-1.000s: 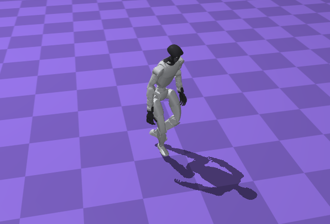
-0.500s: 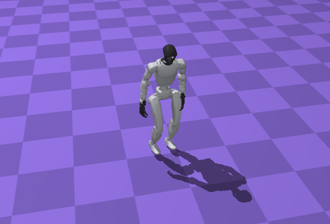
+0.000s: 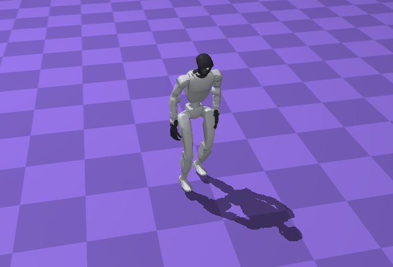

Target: Walk

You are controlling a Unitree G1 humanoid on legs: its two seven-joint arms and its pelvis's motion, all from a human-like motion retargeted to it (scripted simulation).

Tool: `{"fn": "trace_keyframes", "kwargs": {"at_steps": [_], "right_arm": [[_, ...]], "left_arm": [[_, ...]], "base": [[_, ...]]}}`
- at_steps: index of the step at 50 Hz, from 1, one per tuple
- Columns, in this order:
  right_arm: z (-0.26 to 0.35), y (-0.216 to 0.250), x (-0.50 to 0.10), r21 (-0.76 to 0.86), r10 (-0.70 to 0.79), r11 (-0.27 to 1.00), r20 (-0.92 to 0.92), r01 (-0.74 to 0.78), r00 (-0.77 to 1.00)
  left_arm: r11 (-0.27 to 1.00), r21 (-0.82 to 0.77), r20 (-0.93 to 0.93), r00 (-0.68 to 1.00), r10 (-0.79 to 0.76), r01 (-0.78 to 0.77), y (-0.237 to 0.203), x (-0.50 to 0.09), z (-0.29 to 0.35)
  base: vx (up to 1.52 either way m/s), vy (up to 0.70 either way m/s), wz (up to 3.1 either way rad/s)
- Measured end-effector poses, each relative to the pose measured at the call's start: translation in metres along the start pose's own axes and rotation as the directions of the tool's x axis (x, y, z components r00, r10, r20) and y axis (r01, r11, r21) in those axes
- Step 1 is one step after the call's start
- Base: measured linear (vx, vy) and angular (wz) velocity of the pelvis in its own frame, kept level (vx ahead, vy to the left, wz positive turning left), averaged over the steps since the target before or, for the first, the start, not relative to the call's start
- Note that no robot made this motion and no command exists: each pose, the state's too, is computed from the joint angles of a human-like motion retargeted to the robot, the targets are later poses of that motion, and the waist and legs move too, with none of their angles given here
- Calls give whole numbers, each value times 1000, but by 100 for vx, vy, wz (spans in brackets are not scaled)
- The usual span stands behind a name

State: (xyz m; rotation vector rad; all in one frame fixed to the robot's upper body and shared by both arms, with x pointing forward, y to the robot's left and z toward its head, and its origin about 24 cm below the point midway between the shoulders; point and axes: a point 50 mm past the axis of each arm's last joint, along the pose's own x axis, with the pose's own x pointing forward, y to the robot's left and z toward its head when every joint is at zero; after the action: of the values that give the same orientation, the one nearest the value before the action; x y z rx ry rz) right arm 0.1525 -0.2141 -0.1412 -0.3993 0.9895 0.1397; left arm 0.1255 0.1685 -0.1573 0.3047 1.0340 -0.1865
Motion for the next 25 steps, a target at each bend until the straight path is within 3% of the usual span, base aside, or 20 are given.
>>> {"fn": "trace_keyframes", "kwargs": {"at_steps": [25], "right_arm": [[12, 18, -1, 77, 96, 992, 59, -101, 994]], "left_arm": [[1000, 9, -6, 1000, -24, 24, 0, -1, -1]], "base": [[4, -7, -2]]}}
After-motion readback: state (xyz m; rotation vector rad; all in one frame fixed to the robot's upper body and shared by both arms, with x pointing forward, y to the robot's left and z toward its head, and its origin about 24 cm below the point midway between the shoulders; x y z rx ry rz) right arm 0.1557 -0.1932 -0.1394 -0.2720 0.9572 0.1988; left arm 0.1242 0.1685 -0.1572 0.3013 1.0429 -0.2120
